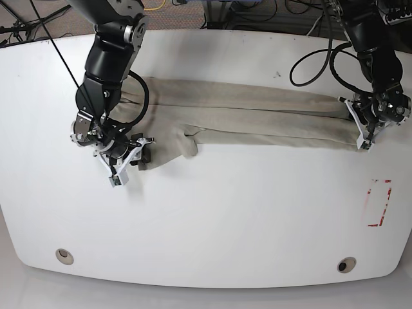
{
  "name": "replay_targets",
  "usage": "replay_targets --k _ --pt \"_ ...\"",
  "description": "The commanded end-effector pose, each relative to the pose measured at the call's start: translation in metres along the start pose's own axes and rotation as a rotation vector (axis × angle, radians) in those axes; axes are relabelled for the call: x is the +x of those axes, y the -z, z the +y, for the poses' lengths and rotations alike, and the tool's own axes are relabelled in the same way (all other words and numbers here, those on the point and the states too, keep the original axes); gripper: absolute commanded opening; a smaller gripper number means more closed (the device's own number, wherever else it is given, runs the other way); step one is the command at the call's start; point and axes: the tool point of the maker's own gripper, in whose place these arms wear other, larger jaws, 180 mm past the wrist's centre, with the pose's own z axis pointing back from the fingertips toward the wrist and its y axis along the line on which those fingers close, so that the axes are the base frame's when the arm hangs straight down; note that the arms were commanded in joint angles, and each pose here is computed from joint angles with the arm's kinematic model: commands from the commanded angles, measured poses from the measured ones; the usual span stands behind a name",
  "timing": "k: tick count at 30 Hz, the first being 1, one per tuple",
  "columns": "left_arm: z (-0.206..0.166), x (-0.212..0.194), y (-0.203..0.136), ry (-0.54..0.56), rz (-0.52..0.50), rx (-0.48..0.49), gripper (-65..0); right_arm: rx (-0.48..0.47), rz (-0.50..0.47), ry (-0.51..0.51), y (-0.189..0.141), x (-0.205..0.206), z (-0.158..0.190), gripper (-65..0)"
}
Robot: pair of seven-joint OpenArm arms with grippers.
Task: Fold the T-shirt properly
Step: 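Release the right gripper and pinch the shirt end near the sleeve, then drag the pinched shirt end with the right gripper to straighten the strip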
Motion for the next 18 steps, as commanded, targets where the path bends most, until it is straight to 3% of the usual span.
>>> replay_targets --k 1,3,9,18 --pt "0.008 -0.012 -0.002 0.012 0.058 0.028 -46.8 -0.007 -0.057 -0.017 -0.005 0.023 -0.004 -58.5" --pt "0.008 -0.012 -0.002 0.012 0.058 0.028 -46.8 -0.008 -0.057 -0.018 -0.005 0.023 -0.004 -65.0" --pt "0.007 -0.012 -0.001 0.011 0.060 0.025 -46.8 -0.017 -0.086 -0.031 -0.011 0.033 -0.005 -65.0" --pt "0.007 -0.013 -0.001 0.012 0.063 0.024 -46.8 -0.087 -0.170 -0.128 -0.059 0.055 0.008 -65.0"
